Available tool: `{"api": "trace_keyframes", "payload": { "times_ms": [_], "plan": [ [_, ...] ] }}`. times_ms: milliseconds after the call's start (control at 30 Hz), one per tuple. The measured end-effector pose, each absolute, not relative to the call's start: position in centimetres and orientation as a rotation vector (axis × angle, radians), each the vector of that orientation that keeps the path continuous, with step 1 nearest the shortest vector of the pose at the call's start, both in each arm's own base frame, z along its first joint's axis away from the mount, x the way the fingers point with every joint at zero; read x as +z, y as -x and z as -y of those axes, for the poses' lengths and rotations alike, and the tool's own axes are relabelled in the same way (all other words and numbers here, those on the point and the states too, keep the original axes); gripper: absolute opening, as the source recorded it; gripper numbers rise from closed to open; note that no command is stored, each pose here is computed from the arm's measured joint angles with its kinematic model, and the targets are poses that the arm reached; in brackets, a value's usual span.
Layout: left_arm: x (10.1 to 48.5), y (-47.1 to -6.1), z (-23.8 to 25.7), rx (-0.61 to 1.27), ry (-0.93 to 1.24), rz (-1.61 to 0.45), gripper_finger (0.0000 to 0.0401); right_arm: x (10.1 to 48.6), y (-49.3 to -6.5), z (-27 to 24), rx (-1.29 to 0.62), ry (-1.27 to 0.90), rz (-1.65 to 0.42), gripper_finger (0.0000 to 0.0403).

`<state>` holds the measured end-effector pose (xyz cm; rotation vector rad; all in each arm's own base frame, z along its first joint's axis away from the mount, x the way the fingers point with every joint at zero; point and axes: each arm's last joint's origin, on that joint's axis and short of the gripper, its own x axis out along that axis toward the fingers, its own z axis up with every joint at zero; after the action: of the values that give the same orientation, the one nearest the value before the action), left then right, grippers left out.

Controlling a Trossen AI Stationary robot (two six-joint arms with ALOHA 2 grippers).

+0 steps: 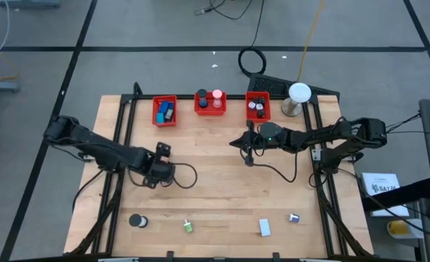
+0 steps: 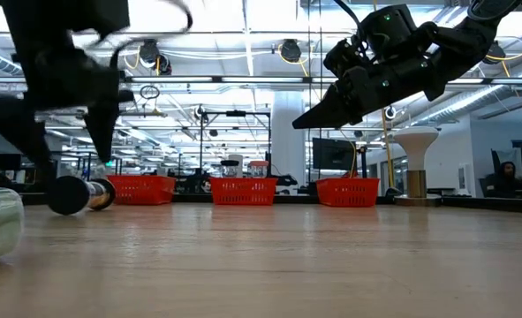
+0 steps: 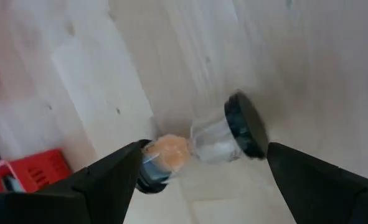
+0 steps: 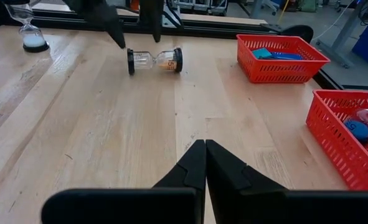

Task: Pick & Place Office items
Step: Put the light orange hourglass into the middle orange basket

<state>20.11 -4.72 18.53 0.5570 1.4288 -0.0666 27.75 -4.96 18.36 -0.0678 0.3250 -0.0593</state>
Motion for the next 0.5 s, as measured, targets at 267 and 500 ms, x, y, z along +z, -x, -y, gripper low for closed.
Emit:
{"api": "trace_keyframes", "payload": {
  "times_ms": [267, 500],
  "plan": [
    [15.3, -21.4, 4.2, -0.147, -0.725, -1.600, 0.0353, 18.4, -27.7, 5.0, -0.059, 0.069, -0.326, 0.0000],
    [13.9, -21.9, 4.2, -0.178, -0.762, -1.647, 0.0298, 18.3, -27.7, 5.0, -0.058, 0.071, -0.328, 0.0000]
  ]
}}
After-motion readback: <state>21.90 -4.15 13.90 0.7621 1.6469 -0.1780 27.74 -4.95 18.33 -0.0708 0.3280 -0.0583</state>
